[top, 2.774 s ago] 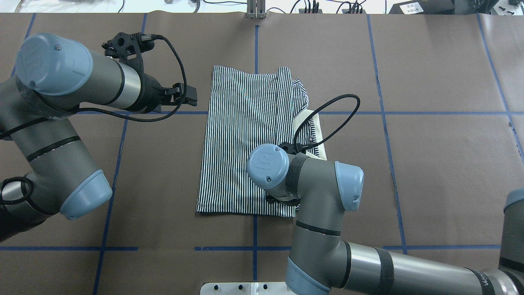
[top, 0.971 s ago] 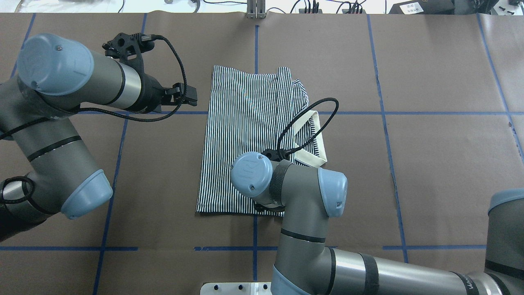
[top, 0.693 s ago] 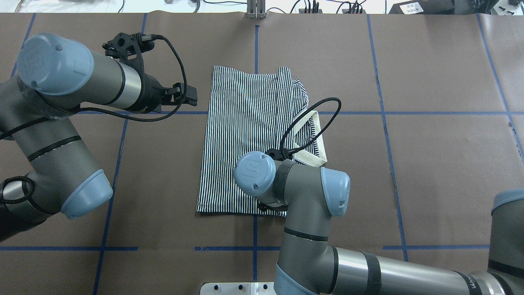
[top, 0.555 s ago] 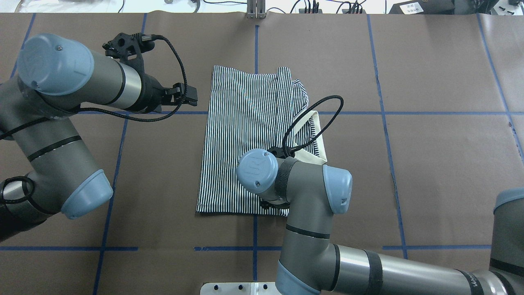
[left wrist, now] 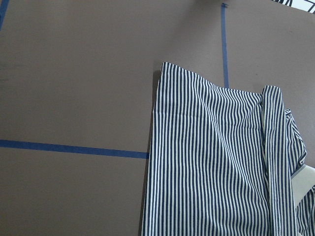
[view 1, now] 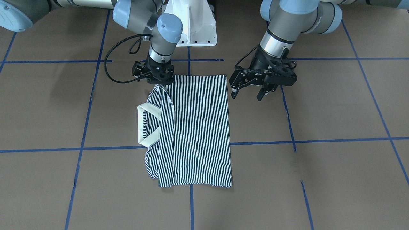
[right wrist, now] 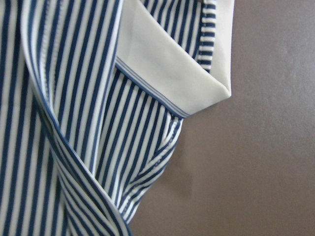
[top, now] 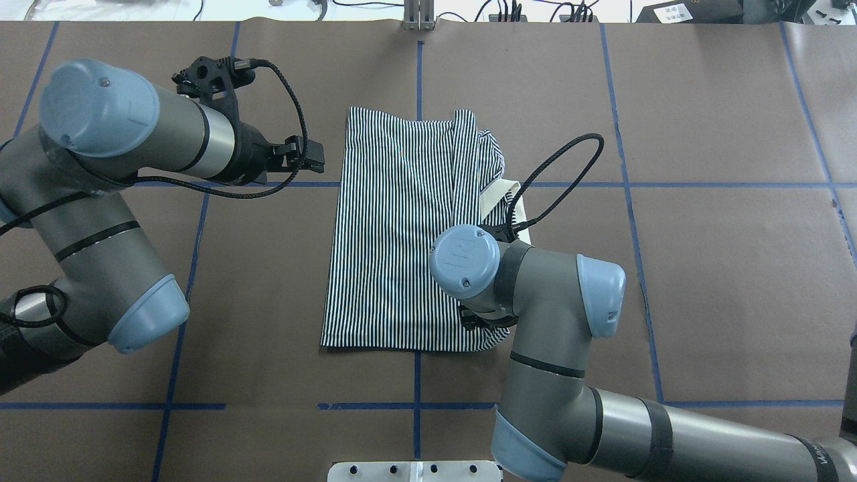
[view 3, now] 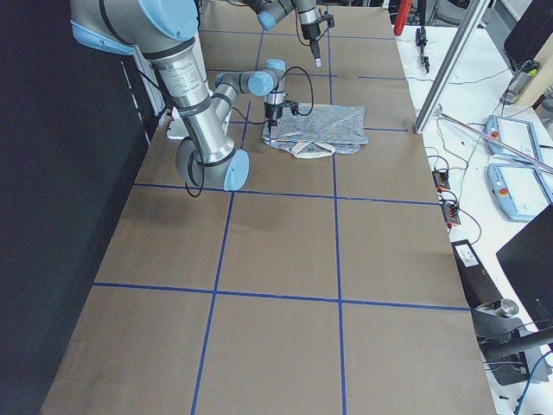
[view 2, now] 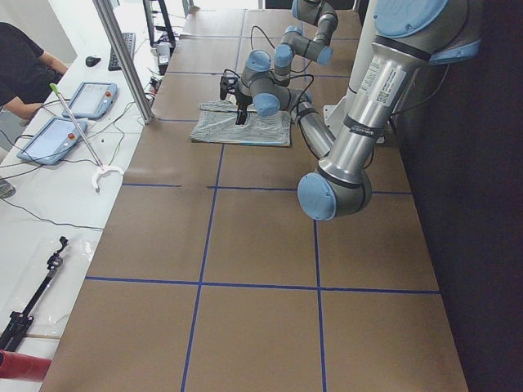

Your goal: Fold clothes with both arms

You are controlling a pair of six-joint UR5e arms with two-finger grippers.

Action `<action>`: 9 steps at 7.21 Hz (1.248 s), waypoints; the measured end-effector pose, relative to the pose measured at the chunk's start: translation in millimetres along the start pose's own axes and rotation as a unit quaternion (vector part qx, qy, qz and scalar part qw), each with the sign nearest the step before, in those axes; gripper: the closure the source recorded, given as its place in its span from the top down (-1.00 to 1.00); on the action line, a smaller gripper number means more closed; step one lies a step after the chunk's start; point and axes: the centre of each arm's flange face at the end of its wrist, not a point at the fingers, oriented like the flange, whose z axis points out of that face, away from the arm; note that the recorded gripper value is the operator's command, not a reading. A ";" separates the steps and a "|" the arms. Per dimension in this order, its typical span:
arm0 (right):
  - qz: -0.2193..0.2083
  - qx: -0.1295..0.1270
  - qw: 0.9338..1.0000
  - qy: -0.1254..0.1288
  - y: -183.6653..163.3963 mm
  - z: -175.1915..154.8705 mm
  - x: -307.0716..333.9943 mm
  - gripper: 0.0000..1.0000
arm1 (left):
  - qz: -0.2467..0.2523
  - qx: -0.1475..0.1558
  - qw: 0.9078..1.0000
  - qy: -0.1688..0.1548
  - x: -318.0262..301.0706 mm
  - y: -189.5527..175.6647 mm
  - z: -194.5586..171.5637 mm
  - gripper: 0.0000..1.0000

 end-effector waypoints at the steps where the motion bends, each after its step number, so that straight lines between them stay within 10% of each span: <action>1: 0.000 -0.001 1.000 0.004 2.0 5.2 5.7 1.00 | -0.004 0.002 1.000 0.008 -1.5 -1.4 5.4 1.00; 9: -0.029 0.054 0.997 -0.047 -28.4 -8.0 -31.2 1.00 | -0.002 0.004 1.000 0.018 -0.5 -0.8 1.0 1.00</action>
